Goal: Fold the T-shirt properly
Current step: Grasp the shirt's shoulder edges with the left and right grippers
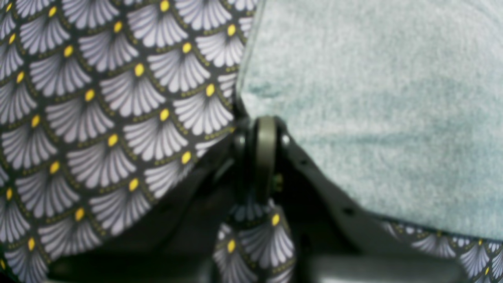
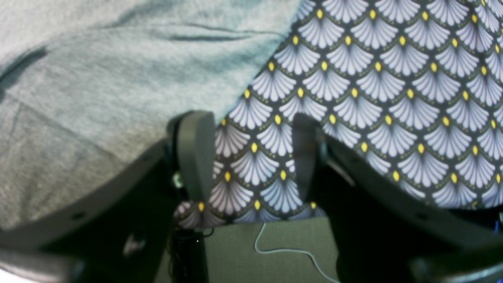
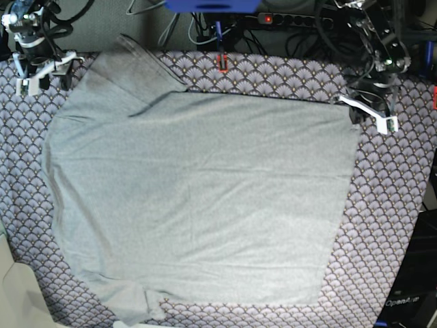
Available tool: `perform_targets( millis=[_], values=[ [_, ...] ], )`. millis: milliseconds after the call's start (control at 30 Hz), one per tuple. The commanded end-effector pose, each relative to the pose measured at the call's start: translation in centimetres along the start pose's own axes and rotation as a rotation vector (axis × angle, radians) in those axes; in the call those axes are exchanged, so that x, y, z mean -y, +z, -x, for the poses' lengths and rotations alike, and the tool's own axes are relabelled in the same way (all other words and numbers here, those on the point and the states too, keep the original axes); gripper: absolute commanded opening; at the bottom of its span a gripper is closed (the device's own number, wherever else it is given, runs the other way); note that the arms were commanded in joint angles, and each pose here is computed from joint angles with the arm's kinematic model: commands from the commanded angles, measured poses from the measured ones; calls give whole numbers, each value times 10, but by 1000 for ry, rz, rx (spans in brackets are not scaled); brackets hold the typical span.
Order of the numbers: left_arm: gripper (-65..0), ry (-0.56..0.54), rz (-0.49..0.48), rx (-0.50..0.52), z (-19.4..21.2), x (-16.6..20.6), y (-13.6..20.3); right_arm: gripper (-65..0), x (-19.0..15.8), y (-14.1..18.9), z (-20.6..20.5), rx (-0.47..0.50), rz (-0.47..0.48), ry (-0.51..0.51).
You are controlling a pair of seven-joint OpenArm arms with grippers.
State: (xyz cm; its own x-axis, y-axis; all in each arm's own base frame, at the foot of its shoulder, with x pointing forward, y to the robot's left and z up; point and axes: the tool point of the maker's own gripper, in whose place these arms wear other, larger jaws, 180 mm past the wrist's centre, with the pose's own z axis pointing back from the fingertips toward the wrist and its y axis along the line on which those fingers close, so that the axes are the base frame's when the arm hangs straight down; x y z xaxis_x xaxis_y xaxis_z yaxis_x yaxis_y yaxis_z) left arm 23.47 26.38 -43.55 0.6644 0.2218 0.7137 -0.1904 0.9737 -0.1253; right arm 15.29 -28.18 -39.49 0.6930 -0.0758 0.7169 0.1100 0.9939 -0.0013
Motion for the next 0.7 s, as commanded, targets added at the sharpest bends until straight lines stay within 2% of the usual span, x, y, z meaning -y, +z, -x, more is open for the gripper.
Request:
perform_targets(
  millis=[0, 367, 667],
  values=[
    [-650, -15, -13, -42, 8, -3, 1, -322, 2, 3, -10, 38, 2, 13],
    [-650, -15, -13, -43, 9, -3, 1, -322, -4, 1, -7, 37, -7, -12],
    [-650, -15, -13, -43, 9, -3, 1, -322, -16, -16, 21, -27, -53, -82]
  ],
)
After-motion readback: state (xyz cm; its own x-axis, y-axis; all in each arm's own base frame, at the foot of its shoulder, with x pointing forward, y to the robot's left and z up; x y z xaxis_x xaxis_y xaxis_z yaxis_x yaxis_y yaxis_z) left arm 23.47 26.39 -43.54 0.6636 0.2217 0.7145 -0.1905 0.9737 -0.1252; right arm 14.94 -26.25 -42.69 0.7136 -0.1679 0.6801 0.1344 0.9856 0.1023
